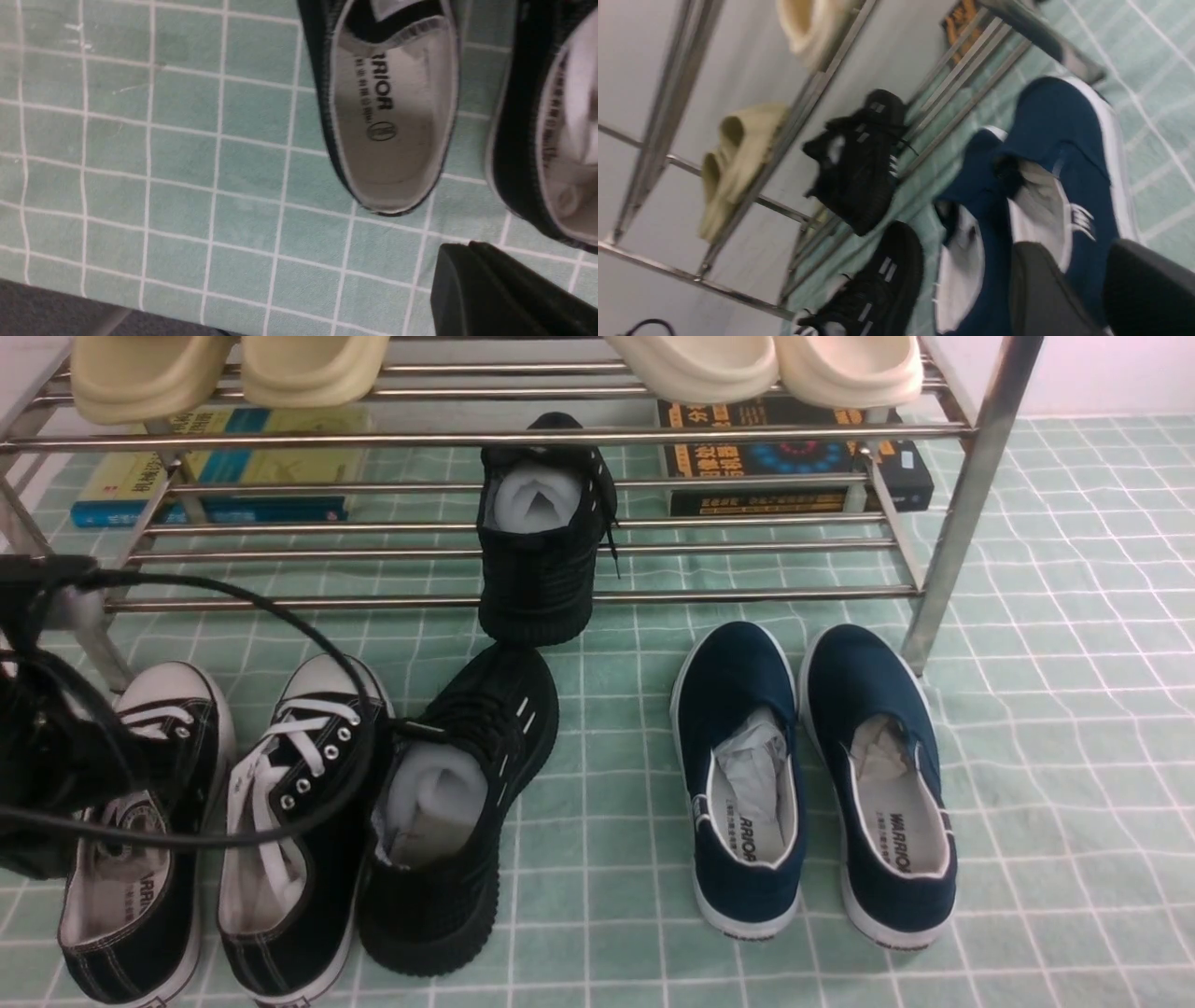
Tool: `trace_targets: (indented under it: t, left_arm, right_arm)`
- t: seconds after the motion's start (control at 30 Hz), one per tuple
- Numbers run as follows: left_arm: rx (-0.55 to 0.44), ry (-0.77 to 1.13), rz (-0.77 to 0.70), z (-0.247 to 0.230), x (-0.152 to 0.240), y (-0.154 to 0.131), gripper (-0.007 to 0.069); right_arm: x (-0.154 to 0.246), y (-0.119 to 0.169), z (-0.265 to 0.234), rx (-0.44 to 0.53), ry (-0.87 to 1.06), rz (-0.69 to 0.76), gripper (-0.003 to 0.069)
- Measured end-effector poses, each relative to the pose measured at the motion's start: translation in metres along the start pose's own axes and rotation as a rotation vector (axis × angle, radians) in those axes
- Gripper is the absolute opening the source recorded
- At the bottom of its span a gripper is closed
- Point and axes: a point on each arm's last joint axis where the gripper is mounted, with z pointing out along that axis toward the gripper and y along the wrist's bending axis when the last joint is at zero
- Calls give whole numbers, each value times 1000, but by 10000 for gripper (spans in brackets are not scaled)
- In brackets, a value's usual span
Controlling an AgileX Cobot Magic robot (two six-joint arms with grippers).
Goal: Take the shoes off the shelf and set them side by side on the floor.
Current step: 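Reach toward the shoe rack and grasp a shoe on it with the right gripper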
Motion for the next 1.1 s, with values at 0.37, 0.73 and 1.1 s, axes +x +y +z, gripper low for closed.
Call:
trace_targets:
  t: [0.37, 0.73, 1.1]
  left_arm:
    - [189, 58, -144, 10, -1, 50, 11]
    - [247, 32, -167, 9, -4, 46, 20]
    - [246, 3, -171, 9, -6, 46, 30]
  right_arm:
    - [-32, 66, 49, 114, 621, -380, -15]
    - [-30, 82, 176, -107, 1202, -291, 27]
    - [22, 143, 284, 130, 1306, -505, 184]
